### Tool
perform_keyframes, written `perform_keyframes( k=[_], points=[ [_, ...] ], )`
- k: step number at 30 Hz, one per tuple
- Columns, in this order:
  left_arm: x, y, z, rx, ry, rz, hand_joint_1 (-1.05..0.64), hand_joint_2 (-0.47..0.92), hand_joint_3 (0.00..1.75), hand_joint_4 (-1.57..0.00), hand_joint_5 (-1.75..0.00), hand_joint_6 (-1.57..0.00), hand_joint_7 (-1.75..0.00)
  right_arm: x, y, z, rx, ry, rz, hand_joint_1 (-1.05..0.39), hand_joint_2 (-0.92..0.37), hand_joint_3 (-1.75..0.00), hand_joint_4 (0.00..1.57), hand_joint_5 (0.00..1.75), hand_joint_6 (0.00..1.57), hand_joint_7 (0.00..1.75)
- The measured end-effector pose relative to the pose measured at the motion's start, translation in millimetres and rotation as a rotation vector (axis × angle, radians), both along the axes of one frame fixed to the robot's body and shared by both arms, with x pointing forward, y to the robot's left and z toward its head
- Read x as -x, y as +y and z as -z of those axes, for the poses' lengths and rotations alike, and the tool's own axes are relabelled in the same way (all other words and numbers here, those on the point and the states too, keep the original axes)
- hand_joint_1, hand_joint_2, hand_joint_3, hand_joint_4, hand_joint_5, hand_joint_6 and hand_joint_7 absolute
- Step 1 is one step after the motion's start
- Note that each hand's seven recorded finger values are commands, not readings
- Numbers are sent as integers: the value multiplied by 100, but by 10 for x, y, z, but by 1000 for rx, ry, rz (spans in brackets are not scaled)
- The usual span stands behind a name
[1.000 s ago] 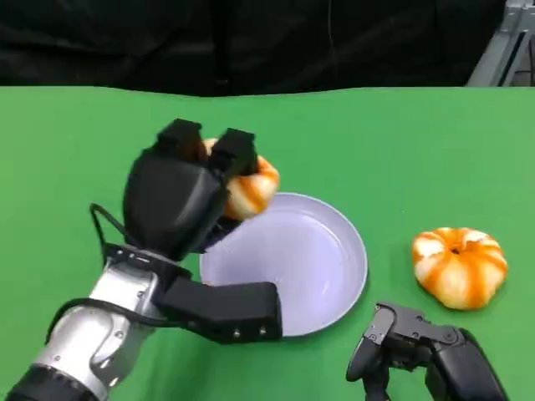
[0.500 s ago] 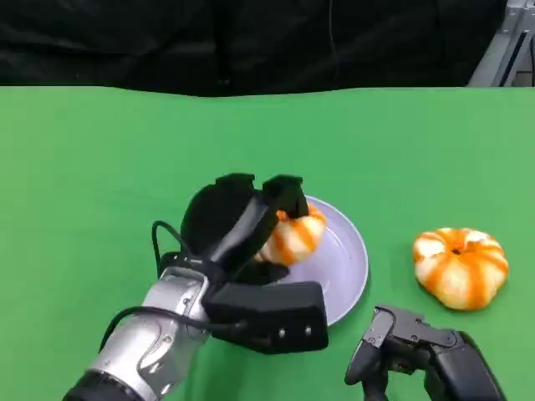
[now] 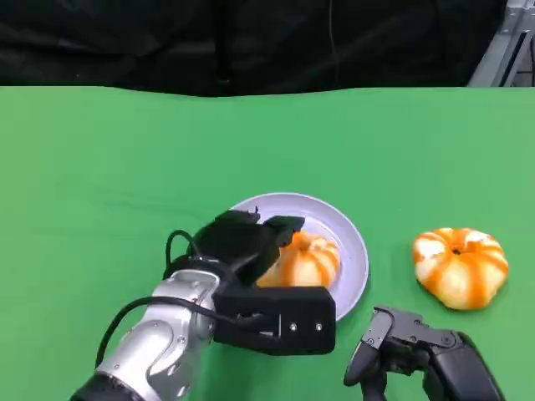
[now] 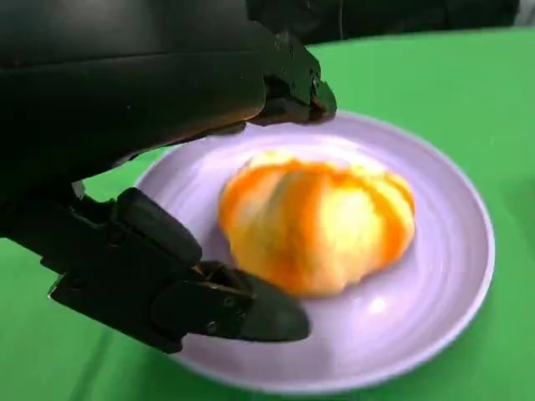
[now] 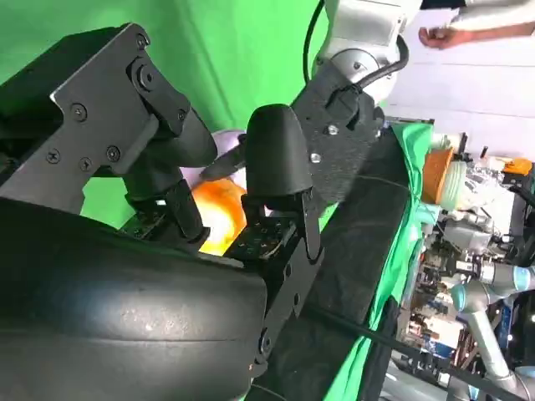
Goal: Grasp the bread from the table and place it into the plate.
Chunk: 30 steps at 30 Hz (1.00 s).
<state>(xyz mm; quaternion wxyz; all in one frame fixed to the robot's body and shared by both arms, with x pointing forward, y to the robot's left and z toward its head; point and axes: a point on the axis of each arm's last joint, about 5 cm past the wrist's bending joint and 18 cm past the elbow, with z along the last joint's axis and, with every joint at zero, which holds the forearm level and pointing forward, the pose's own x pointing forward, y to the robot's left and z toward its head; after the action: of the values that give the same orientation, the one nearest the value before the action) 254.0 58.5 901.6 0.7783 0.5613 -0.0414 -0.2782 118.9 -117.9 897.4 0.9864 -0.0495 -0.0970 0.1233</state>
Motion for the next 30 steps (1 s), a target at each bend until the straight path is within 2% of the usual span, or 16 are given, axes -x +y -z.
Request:
perform_keyframes(
  k=[4, 13, 16, 17, 18, 20, 22, 25, 27, 30],
  points=[
    [-11, 55, -19, -30, 26, 6, -88, 92, 55, 0, 0, -6, 0, 1, 0, 0, 0, 0, 0, 4, -31, -143, 88, 166, 78, 140],
    [-21, 194, -318, 87, -92, -6, -82, 92, 50, -4, -2, -7, -2, 4, 1, -2, 1, 3, -1, 3, -31, -144, 88, 166, 78, 141],
    [7, 290, -408, 168, -114, -23, -73, 92, 42, -15, -11, -14, -6, 1, -2, -3, 2, 1, -1, 3, -31, -144, 89, 166, 78, 141],
    [19, 331, -432, 198, -112, -30, -68, 92, 38, -21, -18, -17, -7, -1, -2, -4, 3, 0, -1, 3, -31, -145, 89, 166, 78, 141],
    [35, 373, -452, 232, -110, -40, -63, 92, 34, -20, -43, -19, -9, -3, -3, -5, 3, -1, -2, 4, -31, -146, 89, 165, 78, 142],
    [69, 461, -483, 314, -93, -65, -55, 92, 33, -27, -68, -20, -10, -6, -2, -6, 3, -2, -2, 4, -30, -146, 89, 165, 78, 142],
    [124, 556, -497, 404, -48, -88, -48, 92, 32, -37, -78, -23, -11, -7, -2, -6, 2, -2, -2, 4, -30, -146, 89, 165, 77, 142],
    [232, 685, -479, 507, -6, -122, -34, 92, 27, -55, -87, -44, -21, -6, -1, -3, 2, -1, -2, 5, -30, -147, 89, 165, 78, 142],
    [328, 777, -451, 566, 4, -154, -28, 92, 24, -67, -98, -67, -31, -6, 1, -3, 2, -1, -3, 5, -31, -147, 89, 165, 78, 142],
    [473, 923, -402, 668, 16, -201, -23, 92, 25, -73, -105, -81, -36, -1, 2, 0, 1, 1, -2, 5, -32, -145, 88, 166, 77, 142]
  ],
)
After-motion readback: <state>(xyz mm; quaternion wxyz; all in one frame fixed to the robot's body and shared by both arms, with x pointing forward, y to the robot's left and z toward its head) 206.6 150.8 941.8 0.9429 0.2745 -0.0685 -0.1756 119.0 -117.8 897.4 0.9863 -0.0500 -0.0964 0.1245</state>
